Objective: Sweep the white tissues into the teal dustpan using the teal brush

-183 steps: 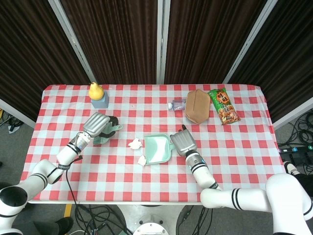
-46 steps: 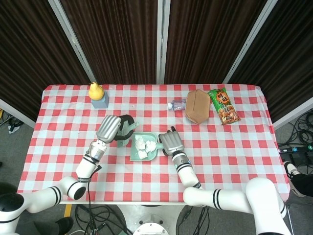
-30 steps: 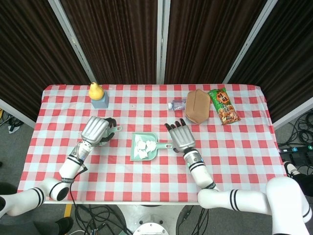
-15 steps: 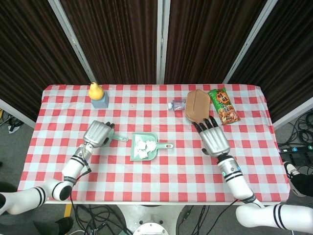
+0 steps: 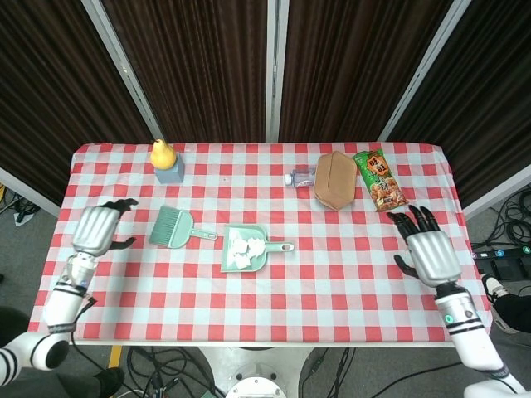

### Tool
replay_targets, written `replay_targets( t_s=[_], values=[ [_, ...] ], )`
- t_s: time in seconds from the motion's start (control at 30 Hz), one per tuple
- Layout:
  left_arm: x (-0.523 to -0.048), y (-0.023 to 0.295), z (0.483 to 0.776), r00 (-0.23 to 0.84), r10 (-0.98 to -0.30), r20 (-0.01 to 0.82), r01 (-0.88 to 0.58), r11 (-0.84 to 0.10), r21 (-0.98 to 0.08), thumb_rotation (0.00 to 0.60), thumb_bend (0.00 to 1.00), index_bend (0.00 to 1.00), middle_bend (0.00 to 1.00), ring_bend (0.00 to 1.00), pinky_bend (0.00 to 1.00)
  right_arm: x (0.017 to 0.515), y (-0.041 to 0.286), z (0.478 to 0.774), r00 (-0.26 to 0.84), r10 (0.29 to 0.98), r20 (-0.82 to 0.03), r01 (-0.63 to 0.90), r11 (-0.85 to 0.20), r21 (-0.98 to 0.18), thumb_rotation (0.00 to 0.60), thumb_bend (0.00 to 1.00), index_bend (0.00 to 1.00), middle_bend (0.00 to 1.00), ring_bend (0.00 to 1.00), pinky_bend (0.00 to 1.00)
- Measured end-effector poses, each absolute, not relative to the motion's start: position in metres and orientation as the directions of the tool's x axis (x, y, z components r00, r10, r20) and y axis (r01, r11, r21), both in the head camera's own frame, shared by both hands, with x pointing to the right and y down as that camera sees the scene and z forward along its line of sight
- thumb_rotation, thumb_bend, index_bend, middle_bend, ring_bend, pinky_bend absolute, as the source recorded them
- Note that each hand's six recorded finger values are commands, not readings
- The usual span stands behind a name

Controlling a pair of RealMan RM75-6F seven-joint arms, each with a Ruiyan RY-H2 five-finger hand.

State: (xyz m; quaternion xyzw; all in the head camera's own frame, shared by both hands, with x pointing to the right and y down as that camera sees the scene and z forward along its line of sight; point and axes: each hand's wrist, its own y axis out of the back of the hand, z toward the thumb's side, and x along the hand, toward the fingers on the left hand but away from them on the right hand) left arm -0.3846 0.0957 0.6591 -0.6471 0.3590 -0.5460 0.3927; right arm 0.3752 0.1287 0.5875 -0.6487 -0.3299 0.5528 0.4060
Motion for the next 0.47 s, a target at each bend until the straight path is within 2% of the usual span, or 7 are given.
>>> replay_targets(
  t_s=[0.23,0.37,0.47],
  values=[
    [-0.462,0.164,0.626,0.0,-0.934,0.357,-0.054,-0.356,-0.933,0.6,0.12,0.26,0.32,0.33,0.4,0.431,0.174,0.562,0.075,0.923,-0.378,0.053,-0.382,-0.923,0.6,0.23,0.09,0.14,0.0,0.0],
    [-0.483,0.201,0.612,-0.069,-0.936,0.346,-0.05,-0.343,-0.938,0.6,0.12,0.26,0.32,0.31,0.38,0.448,0.201,0.557,0.031,0.925,-0.379,0.094,-0.38,-0.92,0.6,0.23,0.09,0.14,0.0,0.0],
    [-0.489,0.222,0.605,-0.106,-0.934,0.342,-0.042,-0.34,-0.94,0.6,0.12,0.26,0.32,0.3,0.35,0.449,0.208,0.557,0.044,0.926,-0.375,0.115,-0.377,-0.919,0.6,0.23,0.09,0.14,0.0,0.0]
  ],
)
